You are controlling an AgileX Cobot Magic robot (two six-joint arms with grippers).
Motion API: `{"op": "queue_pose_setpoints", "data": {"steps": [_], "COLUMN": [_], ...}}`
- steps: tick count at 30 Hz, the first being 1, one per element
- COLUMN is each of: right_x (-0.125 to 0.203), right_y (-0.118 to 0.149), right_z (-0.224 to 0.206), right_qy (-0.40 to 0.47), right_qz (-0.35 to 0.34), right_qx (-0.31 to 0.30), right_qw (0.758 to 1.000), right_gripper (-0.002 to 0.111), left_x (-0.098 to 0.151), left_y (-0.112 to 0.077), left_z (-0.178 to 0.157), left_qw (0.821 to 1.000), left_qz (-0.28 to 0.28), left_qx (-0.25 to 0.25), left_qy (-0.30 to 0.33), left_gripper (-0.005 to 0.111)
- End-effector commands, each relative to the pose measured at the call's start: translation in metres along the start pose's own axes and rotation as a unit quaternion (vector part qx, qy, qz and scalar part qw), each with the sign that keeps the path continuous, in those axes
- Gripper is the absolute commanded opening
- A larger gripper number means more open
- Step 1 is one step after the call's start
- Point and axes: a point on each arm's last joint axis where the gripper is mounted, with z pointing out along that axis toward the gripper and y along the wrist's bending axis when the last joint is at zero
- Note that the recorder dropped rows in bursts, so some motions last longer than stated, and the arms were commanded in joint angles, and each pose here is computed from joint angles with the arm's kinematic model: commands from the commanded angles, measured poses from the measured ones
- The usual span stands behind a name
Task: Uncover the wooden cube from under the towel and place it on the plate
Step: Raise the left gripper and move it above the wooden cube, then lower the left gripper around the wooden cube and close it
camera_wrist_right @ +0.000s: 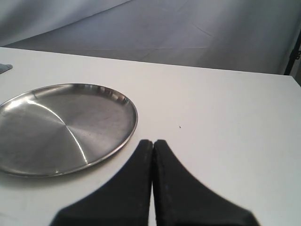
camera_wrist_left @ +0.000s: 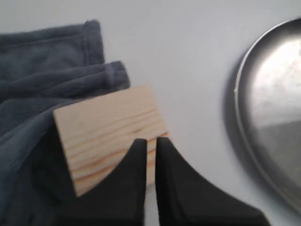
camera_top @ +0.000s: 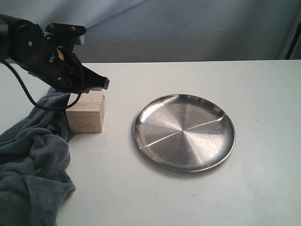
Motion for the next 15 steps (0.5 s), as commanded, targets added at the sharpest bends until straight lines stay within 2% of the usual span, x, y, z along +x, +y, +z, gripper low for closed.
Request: {"op": "queue_pose_setpoints", "data": {"steps": [1,3,5,7,8,9,10,12,13,14,15], "right_x": [0.002,0.002,0.002,0.002,0.002,0.002,0.002,0.002,0.002,0.002,0.002], "right_y": [0.0,0.0,0.0,0.0,0.0,0.0,0.0,0.0,0.0,0.0,0.0], "right_z": [0.0,0.0,0.0,0.0,0.0,0.0,0.0,0.0,0.0,0.0,0.0], "right_qy": [0.004,0.004,0.004,0.004,0.004,0.004,0.004,0.004,0.004,0.004,0.004], "right_qz": [0.004,0.004,0.004,0.004,0.004,0.004,0.004,0.004,0.004,0.004,0.004], "right_qx": [0.0,0.0,0.0,0.0,0.0,0.0,0.0,0.0,0.0,0.0,0.0], "right_qw": [1.0,1.0,1.0,1.0,1.0,1.0,1.0,1.0,1.0,1.0,1.0], "right_gripper": [0.003,0.003,0.003,0.003,0.003,0.003,0.003,0.003,0.003,0.003,0.003], "left_x": [0.0,-0.004,-0.009,-0.012,-0.014,-0.015,-0.017,-0.023,-0.025,-0.026,-0.028], "left_y": [0.007,0.002,-0.006,-0.017,-0.021,-0.03,-0.032,-0.031,-0.03,-0.029,-0.028], "left_z": [-0.013,-0.023,-0.033,-0.041,-0.044,-0.045,-0.045,-0.042,-0.042,-0.042,-0.042], "left_qw": [0.995,0.989,0.985,0.983,0.981,0.978,0.978,0.977,0.978,0.979,0.981], "left_qz": [-0.021,-0.041,-0.075,-0.106,-0.13,-0.167,-0.175,-0.2,-0.195,-0.192,-0.184], "left_qx": [-0.089,-0.126,-0.138,-0.124,-0.106,-0.062,-0.053,-0.05,-0.055,-0.055,-0.06], "left_qy": [0.05,0.066,0.075,0.088,0.097,0.106,0.096,0.06,0.046,0.039,0.03], "left_gripper": [0.0,0.0,0.0,0.0,0.0,0.001,0.002,0.01,0.023,0.031,0.048]}}
